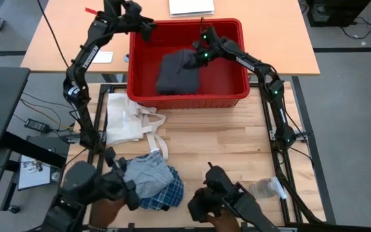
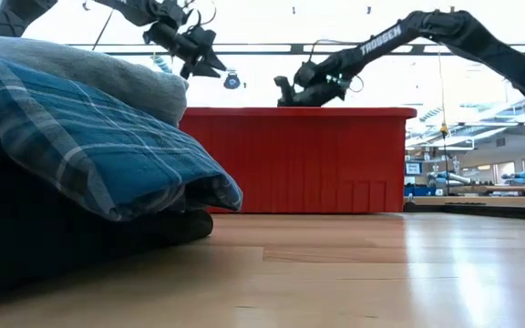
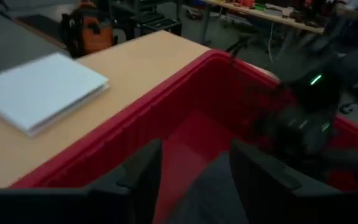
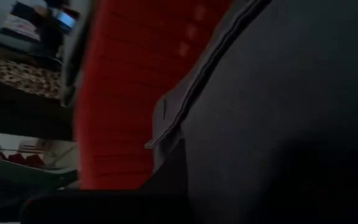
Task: Fold laundry
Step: Remove the gray shorts from the red bin
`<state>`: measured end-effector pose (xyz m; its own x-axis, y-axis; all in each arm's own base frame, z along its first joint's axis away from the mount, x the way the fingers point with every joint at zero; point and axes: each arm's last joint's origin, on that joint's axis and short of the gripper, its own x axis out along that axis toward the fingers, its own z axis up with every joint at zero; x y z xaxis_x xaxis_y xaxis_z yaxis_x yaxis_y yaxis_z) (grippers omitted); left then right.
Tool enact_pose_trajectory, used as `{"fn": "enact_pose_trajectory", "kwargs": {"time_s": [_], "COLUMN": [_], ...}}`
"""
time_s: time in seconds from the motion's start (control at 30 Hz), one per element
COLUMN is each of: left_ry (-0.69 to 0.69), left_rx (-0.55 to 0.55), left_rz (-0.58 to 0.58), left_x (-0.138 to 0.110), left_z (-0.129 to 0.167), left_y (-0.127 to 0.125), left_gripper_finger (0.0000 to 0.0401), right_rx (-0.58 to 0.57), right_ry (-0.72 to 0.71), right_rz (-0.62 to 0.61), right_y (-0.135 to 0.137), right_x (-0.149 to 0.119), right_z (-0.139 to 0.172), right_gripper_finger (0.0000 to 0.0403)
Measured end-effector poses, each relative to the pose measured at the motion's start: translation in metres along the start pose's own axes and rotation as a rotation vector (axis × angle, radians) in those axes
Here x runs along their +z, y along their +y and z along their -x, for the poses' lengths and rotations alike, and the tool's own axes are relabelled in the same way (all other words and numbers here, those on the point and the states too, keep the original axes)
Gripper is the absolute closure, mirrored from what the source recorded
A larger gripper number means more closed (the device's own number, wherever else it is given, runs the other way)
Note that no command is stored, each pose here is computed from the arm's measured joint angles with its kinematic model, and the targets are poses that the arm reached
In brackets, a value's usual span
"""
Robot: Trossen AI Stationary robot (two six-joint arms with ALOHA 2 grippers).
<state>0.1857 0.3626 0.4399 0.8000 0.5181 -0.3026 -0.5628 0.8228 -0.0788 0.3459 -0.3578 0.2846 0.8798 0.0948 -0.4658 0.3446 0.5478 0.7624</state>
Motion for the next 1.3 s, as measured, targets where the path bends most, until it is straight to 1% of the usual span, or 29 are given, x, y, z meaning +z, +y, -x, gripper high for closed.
{"fn": "enact_pose_trajectory", "kwargs": {"time_s": [0.07,0.17,0.4,0.6,0.67,0.8,0.9,1.0,1.1,1.2,1.3], "left_ry": [0.004,-0.009,-0.019,-0.074,-0.088,-0.113,-0.16,-0.199,-0.203,-0.215,-0.228], "left_rx": [0.003,0.015,0.045,-0.037,-0.057,-0.065,-0.041,-0.039,-0.042,-0.05,-0.063], "left_rz": [0.016,0.013,0.024,0.014,0.009,0.002,0.038,0.096,0.1,0.09,0.09], "left_x": [-0.002,-0.001,-0.002,0.001,0.002,0.005,0.011,0.016,0.018,0.023,0.029], "left_z": [0.004,0.008,0.017,0.025,0.028,0.034,0.042,0.046,0.048,0.055,0.061], "left_y": [0.008,0.013,0.028,0.037,0.04,0.043,0.048,0.047,0.045,0.038,0.029], "left_gripper_finger": [0.0212,0.0212,0.0212,0.0212,0.0212,0.0212,0.0212,0.0212,0.0212,0.0212,0.0212], "right_rx": [0.014,0.031,0.069,0.153,0.198,0.239,0.28,0.331,0.397,0.476,0.544], "right_ry": [-0.026,-0.054,-0.099,-0.077,-0.068,-0.037,-0.028,-0.012,0.027,0.088,0.173], "right_rz": [0.015,0.02,0.022,0.054,0.049,0.076,0.124,0.171,0.215,0.255,0.27], "right_y": [0.013,0.029,0.065,0.102,0.115,0.147,0.175,0.2,0.221,0.236,0.244], "right_x": [0.005,0.011,0.017,0.016,0.012,-0.002,-0.013,-0.025,-0.037,-0.048,-0.058], "right_z": [0.009,0.02,0.043,0.054,0.055,0.059,0.067,0.077,0.087,0.097,0.101], "right_gripper_finger": [0.0367,0.0367,0.0367,0.0367,0.0367,0.0367,0.0367,0.0367,0.0367,0.0367,0.0367]}}
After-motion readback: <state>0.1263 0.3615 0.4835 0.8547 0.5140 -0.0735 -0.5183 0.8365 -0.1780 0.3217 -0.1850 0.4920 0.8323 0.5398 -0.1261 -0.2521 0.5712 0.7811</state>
